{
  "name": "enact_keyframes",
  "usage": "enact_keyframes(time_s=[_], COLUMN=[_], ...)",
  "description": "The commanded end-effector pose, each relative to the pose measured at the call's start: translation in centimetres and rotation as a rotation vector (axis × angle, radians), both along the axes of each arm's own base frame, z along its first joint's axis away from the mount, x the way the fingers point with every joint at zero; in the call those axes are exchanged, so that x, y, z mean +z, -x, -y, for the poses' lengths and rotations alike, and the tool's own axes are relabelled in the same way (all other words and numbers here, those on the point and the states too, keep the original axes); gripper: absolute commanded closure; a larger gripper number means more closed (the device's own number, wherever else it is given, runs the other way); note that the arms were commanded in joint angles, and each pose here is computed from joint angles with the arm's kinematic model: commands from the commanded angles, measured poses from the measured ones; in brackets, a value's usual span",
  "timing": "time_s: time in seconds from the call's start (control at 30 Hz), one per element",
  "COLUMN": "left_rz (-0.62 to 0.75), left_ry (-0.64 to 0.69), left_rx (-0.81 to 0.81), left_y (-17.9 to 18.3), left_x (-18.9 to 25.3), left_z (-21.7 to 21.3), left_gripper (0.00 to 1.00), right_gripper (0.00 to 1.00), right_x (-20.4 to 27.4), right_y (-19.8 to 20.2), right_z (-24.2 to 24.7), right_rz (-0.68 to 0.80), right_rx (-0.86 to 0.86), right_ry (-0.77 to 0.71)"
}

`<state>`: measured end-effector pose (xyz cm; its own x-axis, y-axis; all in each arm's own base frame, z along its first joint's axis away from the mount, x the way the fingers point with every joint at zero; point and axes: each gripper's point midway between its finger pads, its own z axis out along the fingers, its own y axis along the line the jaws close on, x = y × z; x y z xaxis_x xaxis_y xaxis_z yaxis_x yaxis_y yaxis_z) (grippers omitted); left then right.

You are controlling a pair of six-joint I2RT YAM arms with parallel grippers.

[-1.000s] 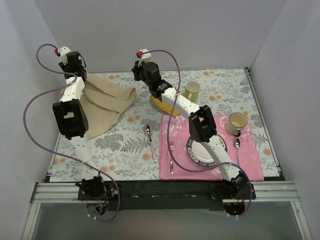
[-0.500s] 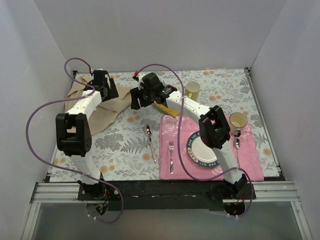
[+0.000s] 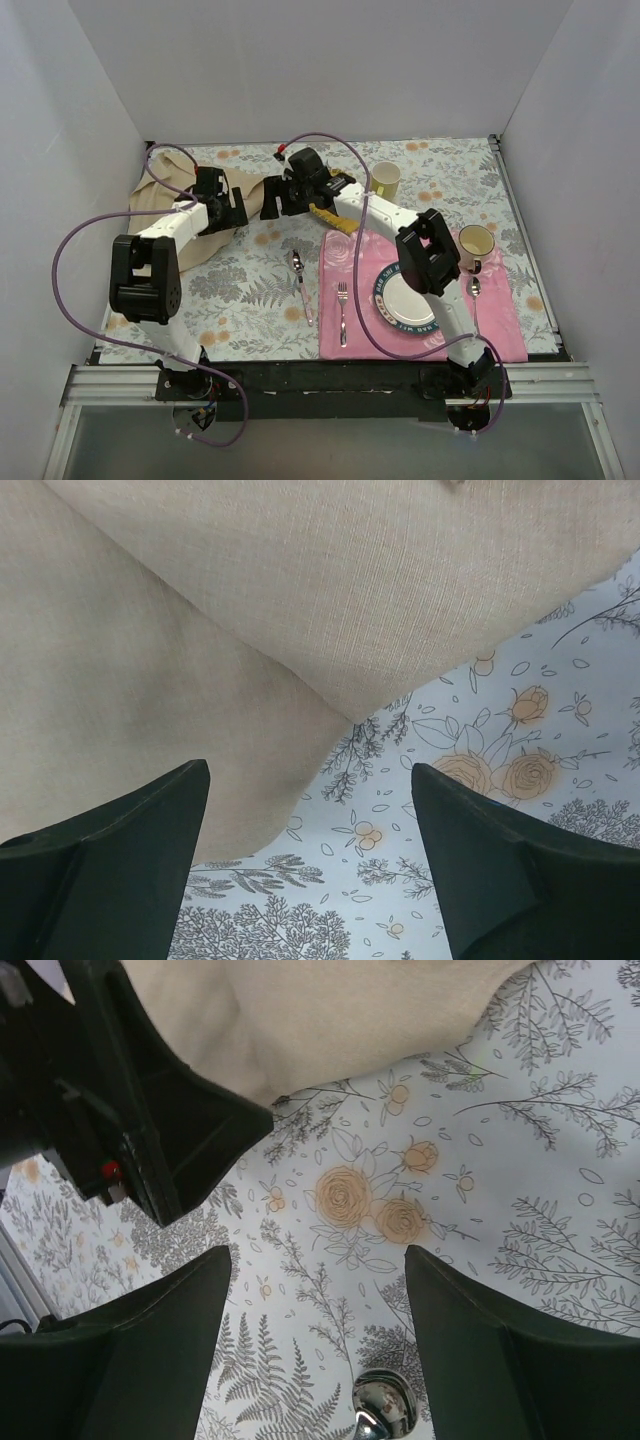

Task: Fold the napkin, place the utensils inside, and roll it up
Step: Flatten the napkin out

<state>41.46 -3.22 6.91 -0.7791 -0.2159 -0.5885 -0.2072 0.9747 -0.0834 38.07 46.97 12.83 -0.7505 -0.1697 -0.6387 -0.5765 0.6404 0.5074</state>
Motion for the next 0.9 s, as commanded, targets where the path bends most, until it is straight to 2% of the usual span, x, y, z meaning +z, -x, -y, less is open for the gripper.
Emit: enact_keyframes(time_s=[0.0,0.03,0.07,0.13,0.17,0.27,0.3,0.37,0.4,0.5,0.53,0.67,0.77,0.83,0.87], left_rz=[-0.006,-0.014,-0.013,-0.019,-0.031,-0.04,-0.023,-0.022,0.017,0.02,0.069,0.163,0.161,0.129,0.131], left_ry=[0.037,0.03,0.032,0.031,0.034,0.036,0.05,0.063,0.077,0.116,0.152,0.237,0.276,0.289,0.294], left_rx=[0.005,0.011,0.027,0.04,0.054,0.072,0.081,0.086,0.096,0.105,0.118,0.16,0.225,0.255,0.265], left_y=[0.1,0.3,0.4,0.5,0.6,1.3,1.4,2.6,2.7,5.2,5.8,8.6,10.3,11.2,11.4], left_x=[-0.9,-1.3,-1.4,-1.9,-2.3,-2.6,-1.9,-1.8,-0.5,0.2,2.2,5.2,5.7,5.5,5.7], left_z=[0.9,0.8,0.7,0.6,0.6,0.4,0.5,0.6,0.6,0.9,1.1,1.5,1.3,1.2,1.1], left_gripper=[0.2,0.23,0.33,0.45,0.58,0.77,0.88,0.91,1.0,1.0,1.0,1.0,1.0,1.0,1.0], right_gripper=[0.22,0.22,0.23,0.23,0.23,0.23,0.23,0.22,0.16,0.06,0.04,0.04,0.07,0.1,0.1], right_x=[2.9,2.9,2.5,2.4,2.1,1.9,2.0,1.8,1.8,1.7,1.4,-0.2,-1.3,-1.1,-2.5], right_y=[-3.0,-3.2,-3.6,-4.0,-4.2,-4.3,-4.3,-4.0,-3.9,-3.7,-3.5,-2.8,-1.4,0.2,0.7], right_z=[-0.9,-0.9,-0.6,-0.6,-0.4,-0.6,-0.8,-1.1,-1.2,-1.5,-1.6,-1.8,-1.6,-1.2,-0.4], right_rz=[0.03,0.026,0.017,0.014,0.006,0.0,0.006,0.016,0.02,0.034,0.03,-0.018,-0.053,-0.031,-0.02], right_rx=[-0.048,-0.047,-0.057,-0.065,-0.067,-0.055,-0.044,-0.009,0.003,0.047,0.051,0.065,0.087,0.117,0.106], right_ry=[-0.103,-0.111,-0.111,-0.128,-0.13,-0.143,-0.149,-0.154,-0.156,-0.171,-0.17,-0.175,-0.145,-0.094,-0.041])
